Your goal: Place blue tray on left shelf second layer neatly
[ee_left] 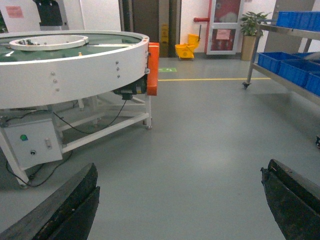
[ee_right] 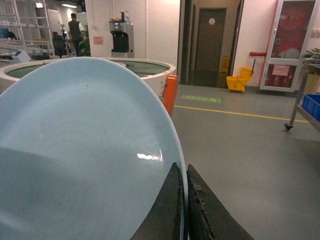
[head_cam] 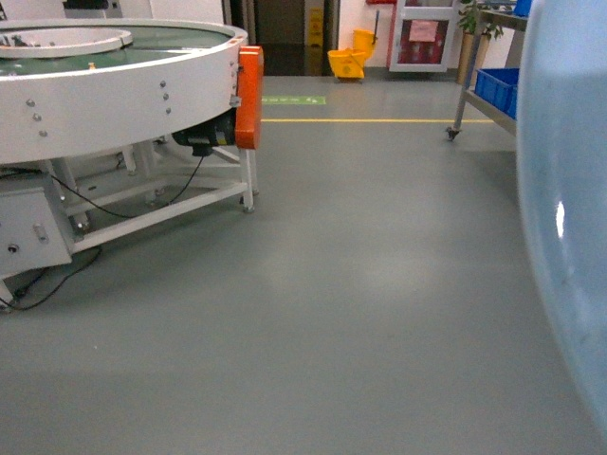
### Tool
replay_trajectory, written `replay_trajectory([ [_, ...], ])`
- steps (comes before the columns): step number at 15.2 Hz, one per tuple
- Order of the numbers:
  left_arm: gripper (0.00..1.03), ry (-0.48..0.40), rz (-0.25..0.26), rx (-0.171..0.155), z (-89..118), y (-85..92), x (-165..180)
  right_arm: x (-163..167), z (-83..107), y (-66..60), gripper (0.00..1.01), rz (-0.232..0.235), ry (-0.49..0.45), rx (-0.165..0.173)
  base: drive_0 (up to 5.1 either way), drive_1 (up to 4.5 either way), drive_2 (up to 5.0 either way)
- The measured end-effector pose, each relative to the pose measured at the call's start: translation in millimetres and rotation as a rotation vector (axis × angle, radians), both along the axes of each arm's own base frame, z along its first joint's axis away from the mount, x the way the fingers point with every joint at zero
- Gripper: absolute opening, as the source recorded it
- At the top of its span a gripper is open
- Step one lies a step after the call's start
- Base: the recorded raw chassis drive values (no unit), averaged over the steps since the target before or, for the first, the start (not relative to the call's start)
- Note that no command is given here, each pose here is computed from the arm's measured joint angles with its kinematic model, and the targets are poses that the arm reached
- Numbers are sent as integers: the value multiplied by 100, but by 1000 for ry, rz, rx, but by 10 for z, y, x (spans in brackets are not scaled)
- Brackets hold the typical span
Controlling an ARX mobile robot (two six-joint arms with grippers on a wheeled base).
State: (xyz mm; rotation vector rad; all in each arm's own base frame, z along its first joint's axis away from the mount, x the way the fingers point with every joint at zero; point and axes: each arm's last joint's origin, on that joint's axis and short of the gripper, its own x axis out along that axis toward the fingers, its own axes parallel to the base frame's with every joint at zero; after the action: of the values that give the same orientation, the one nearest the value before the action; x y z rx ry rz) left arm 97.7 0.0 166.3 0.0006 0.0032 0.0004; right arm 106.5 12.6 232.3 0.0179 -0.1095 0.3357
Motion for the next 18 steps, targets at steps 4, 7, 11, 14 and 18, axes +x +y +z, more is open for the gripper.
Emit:
replay_trajectory([
  [4, 98, 0, 0, 0, 0, 0, 0, 1, -1, 0, 2, 0, 0, 0, -3, 379, -384],
  [7, 98, 2, 0, 0, -2, 0, 0, 1, -2, 0, 2, 0, 2, 0, -5, 376, -387],
  [11, 98, 1, 0, 0, -1, 0, 0, 1, 0, 0, 2, 0, -1, 0, -3, 388, -394],
  [14, 98, 0, 0, 0, 0, 0, 0, 1, -1, 0, 2, 0, 0, 0, 4, 398, -390],
  [18, 98, 4, 0, 0, -4, 0, 0, 0, 1, 0, 2, 0, -2, 0, 5, 397, -388],
])
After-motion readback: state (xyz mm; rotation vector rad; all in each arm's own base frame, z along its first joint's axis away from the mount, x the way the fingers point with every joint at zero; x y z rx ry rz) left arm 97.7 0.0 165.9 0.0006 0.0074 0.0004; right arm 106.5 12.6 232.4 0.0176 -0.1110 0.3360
